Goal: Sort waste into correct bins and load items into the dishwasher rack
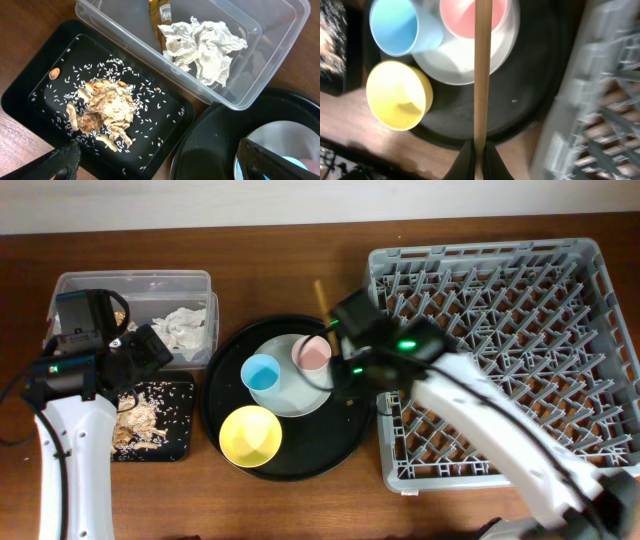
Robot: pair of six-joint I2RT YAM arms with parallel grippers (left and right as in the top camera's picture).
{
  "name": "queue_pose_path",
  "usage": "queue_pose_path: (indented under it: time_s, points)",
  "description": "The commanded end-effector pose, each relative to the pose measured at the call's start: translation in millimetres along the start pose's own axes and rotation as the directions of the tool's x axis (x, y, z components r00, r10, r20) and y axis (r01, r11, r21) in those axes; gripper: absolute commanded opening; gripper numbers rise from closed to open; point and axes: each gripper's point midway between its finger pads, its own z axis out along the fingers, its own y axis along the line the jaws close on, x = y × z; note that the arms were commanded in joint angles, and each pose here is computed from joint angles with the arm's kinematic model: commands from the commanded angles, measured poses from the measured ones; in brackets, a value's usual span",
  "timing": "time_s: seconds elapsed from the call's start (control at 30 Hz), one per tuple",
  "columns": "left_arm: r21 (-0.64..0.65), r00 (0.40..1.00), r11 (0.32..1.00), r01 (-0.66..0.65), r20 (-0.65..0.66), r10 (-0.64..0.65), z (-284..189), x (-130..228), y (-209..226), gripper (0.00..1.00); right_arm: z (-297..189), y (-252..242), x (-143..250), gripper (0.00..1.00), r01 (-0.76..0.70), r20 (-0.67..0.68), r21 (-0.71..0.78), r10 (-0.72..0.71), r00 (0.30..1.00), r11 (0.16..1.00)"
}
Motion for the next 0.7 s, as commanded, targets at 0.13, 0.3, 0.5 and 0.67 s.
queue_pose_path:
  time_s: [0.13, 0.3, 0.5, 0.67]
  points:
    - [0.004, 1.000, 1.000, 0.006, 0.018, -0.006, -5, -5, 1, 0.99, -14, -105, 5, 0.04, -0.100, -0.071, 0.201, 0.116, 0.991, 0.975]
    - [0.004, 1.000, 1.000, 0.006, 0.018, -0.006, -5, -5, 1, 0.99, 20, -124, 10, 0.04, -0.096, -0.107, 0.272, 0.130, 0.986, 0.957]
    - [0.004, 1.000, 1.000, 0.006, 0.018, -0.006, -5, -5, 1, 0.99, 49, -135, 10, 0.04, -0.104, -0.069, 0.281, 0.128, 0.989, 0.954]
    - [0.004, 1.000, 1.000, 0.006, 0.018, -0.006, -5, -5, 1, 0.99, 53, -141, 12, 0.16, -0.101, -0.062, 0.307, 0.126, 0.990, 0.946]
